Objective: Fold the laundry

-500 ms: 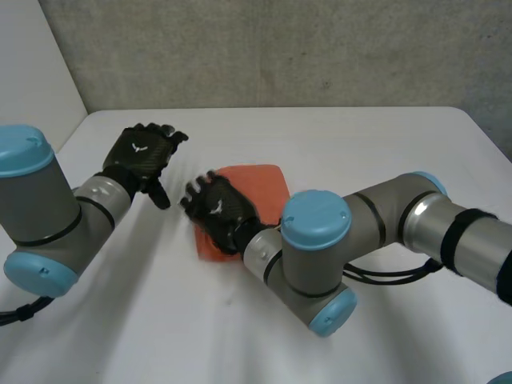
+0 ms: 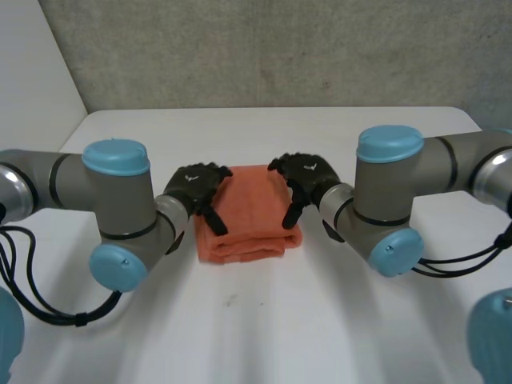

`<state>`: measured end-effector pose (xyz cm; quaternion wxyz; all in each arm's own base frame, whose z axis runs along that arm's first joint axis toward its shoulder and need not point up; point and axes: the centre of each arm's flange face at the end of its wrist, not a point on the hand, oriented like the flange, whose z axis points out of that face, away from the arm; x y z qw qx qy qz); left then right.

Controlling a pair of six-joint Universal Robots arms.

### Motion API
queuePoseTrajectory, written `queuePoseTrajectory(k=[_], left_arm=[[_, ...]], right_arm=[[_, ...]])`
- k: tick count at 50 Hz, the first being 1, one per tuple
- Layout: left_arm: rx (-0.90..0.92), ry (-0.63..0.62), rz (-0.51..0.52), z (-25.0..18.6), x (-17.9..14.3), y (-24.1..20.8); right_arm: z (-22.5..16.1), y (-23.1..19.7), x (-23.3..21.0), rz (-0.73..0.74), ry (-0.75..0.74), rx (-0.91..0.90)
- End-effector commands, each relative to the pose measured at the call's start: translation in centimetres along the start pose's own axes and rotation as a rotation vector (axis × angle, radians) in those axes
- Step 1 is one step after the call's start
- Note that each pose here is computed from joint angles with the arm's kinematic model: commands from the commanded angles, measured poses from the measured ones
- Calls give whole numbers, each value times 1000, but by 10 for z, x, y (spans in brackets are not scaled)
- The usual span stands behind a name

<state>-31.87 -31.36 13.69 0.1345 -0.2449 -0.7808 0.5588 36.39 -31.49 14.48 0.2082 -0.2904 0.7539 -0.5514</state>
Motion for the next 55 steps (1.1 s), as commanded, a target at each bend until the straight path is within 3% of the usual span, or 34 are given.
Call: queuePoseTrajectory(k=[1, 5, 15, 22, 25, 29, 41, 55], left_arm=[[-58, -58, 64, -5, -11, 14], [-37, -66, 133, -13, -12, 3], [168, -65, 159, -53, -3, -73], [338, -124, 90, -91, -23, -134], [330, -197, 56, -108, -53, -150], [313, -217, 45, -122, -67, -157], [286, -175, -15, -122, -62, -147], [343, -167, -12, -127, -57, -149]], right_arm=[[10, 21, -7, 8, -25, -127], [8, 12, -8, 11, -34, -122], [-29, -82, 3, -13, 32, 124], [-83, -136, 67, 11, 333, 294], [-103, -142, 86, 8, 412, 339], [-119, -137, 106, -2, 464, 339], [-123, -132, 106, -29, 437, 325], [-130, -133, 100, -35, 426, 331]])
